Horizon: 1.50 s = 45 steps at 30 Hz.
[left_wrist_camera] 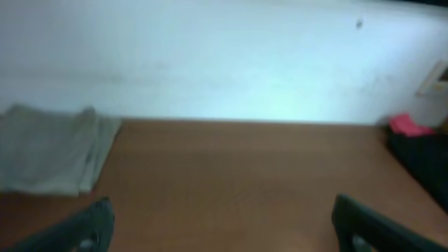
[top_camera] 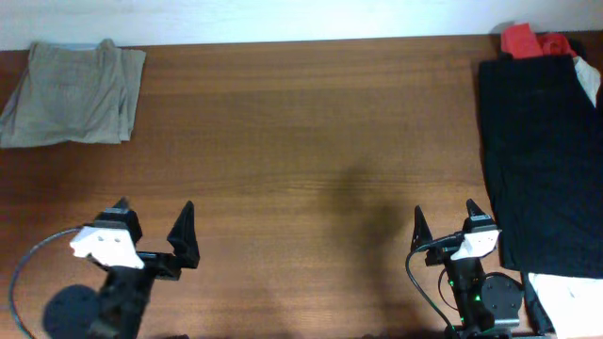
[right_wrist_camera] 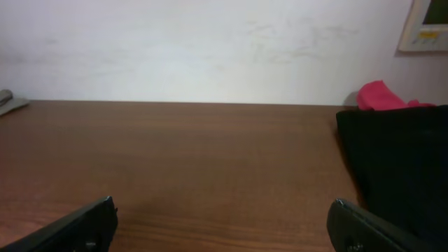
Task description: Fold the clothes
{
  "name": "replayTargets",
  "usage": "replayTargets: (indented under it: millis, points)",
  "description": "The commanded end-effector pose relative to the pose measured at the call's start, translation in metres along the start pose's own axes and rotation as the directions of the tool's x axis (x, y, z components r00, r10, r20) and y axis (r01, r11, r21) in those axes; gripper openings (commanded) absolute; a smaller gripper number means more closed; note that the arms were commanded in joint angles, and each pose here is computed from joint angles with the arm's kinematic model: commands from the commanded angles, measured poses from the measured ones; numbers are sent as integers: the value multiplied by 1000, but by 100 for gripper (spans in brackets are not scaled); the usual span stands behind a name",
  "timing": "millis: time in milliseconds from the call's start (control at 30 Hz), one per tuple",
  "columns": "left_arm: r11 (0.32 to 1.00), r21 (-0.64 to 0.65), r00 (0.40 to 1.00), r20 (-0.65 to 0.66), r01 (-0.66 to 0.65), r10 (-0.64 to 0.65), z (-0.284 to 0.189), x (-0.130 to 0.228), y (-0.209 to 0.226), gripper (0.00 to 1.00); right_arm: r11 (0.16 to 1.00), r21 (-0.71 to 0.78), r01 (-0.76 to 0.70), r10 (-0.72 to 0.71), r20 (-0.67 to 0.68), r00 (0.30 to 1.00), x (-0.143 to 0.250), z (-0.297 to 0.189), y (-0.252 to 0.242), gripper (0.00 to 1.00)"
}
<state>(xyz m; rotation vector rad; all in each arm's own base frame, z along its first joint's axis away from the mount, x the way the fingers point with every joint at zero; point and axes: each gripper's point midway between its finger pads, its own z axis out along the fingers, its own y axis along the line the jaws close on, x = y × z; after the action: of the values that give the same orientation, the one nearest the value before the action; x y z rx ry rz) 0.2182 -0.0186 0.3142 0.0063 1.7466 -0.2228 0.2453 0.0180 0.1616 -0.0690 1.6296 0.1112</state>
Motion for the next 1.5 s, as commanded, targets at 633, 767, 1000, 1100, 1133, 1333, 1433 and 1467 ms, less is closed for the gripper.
replayTargets:
  millis: [633,767,1000,1100,1133,1333,1433,1467]
  points:
    - [979,-204,993,120,19,5,48,145,59,99,1000,-18,4,-4,-3,1000,2,0,4,99]
    - [979,-204,993,120,19,5,48,145,59,99,1000,-18,4,-4,-3,1000,2,0,4,99]
    - [979,-204,993,120,19,5,48,145,59,99,1000,-18,4,-4,-3,1000,2,0,4,99]
    - [979,-204,993,120,19,5,48,145,59,99,1000,-17,4,-4,-3,1000,2,0,4,99]
    - [979,-204,993,120,19,5,48,145,59,99,1000,-18,4,-4,-3,1000,2,0,4,99]
    - [979,-204,993,120,19,5,48,145,59,99,1000,-18,4,-4,-3,1000,2,0,4,99]
    - [979,-204,993,120,19,5,48,145,59,99,1000,-18,4,-4,-3,1000,2,0,4,99]
    - [979,-204,993,120,19,5,48,145,59,99,1000,-18,4,-4,-3,1000,2,0,4,99]
